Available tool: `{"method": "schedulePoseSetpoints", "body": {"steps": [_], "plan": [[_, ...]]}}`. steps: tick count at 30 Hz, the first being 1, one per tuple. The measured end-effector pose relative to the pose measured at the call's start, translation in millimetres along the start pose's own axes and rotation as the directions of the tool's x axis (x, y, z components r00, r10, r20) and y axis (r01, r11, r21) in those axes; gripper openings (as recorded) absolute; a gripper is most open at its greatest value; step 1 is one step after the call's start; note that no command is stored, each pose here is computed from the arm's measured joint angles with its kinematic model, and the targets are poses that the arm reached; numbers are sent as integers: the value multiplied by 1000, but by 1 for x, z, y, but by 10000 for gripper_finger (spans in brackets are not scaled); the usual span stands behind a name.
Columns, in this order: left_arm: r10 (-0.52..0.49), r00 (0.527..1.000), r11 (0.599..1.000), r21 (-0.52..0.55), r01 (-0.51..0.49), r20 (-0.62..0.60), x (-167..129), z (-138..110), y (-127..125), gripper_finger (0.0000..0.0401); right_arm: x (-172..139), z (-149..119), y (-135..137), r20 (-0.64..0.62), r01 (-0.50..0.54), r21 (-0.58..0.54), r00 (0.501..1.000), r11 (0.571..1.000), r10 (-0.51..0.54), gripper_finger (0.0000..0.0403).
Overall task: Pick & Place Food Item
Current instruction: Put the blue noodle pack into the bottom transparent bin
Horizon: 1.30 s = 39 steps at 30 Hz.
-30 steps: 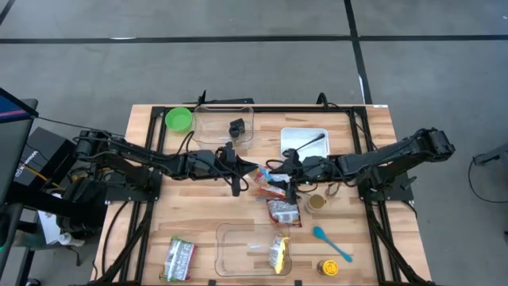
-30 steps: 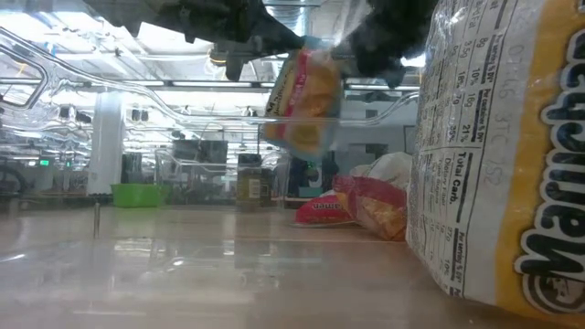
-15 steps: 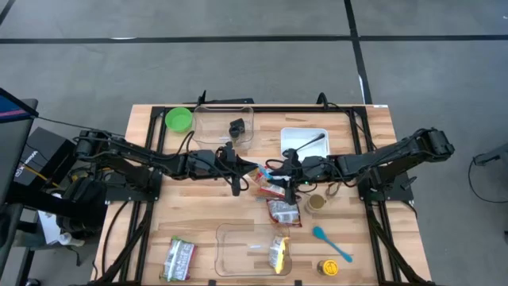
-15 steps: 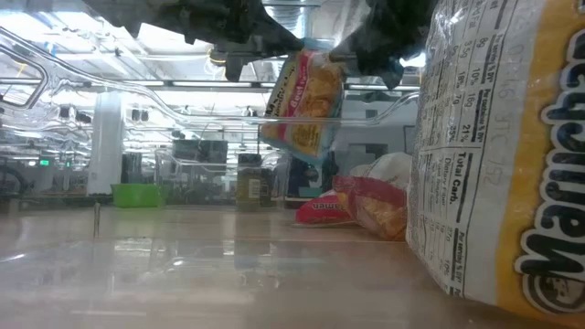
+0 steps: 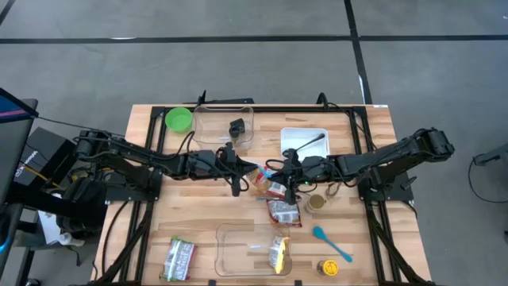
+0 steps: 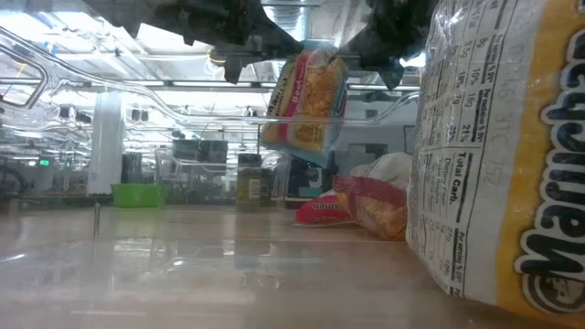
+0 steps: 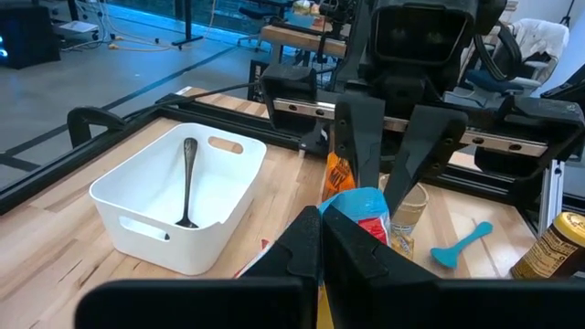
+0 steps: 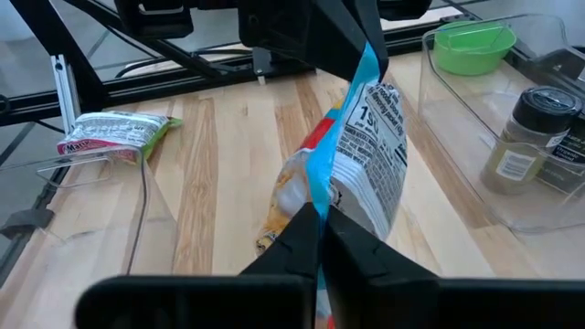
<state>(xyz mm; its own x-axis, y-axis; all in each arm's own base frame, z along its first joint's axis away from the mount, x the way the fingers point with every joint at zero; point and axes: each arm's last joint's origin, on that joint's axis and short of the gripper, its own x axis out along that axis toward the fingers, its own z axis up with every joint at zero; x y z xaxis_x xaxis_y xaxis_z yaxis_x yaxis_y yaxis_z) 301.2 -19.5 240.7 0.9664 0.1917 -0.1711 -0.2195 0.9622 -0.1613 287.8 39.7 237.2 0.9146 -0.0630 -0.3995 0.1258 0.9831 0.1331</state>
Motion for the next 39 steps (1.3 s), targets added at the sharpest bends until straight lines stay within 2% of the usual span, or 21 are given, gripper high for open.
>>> {"method": "schedulePoseSetpoints", "body": {"steps": [6, 10, 17, 24, 32, 39], "plan": [[1, 1000, 1000, 3, -1, -1, 0, 0, 0, 11, 0, -1, 0, -6, 1, -3, 1000, 1000, -1, 2], [-3, 1000, 998, 57, 3, -3, 0, 0, -1, 24, 0, -2, 0, -17, 4, -5, 1000, 1000, -4, 2], [-26, 1000, 991, 131, 27, -6, -2, -2, -8, 72, 0, -3, -1, -29, 7, -8, 1000, 1000, -7, 1], [-28, 1000, 990, 139, 29, -12, -12, 6, -8, 111, -3, -3, 1, -35, 2, -17, 999, 1000, -2, 1], [-18, 998, 988, 152, 26, -55, -28, 14, -4, 113, -15, 5, 16, -6, -52, -105, 999, 993, 52, 0], [-17, 998, 988, 152, 25, -55, -29, 15, -4, 108, -26, 16, 38, 38, -122, -249, 990, 961, 135, 0]]}}
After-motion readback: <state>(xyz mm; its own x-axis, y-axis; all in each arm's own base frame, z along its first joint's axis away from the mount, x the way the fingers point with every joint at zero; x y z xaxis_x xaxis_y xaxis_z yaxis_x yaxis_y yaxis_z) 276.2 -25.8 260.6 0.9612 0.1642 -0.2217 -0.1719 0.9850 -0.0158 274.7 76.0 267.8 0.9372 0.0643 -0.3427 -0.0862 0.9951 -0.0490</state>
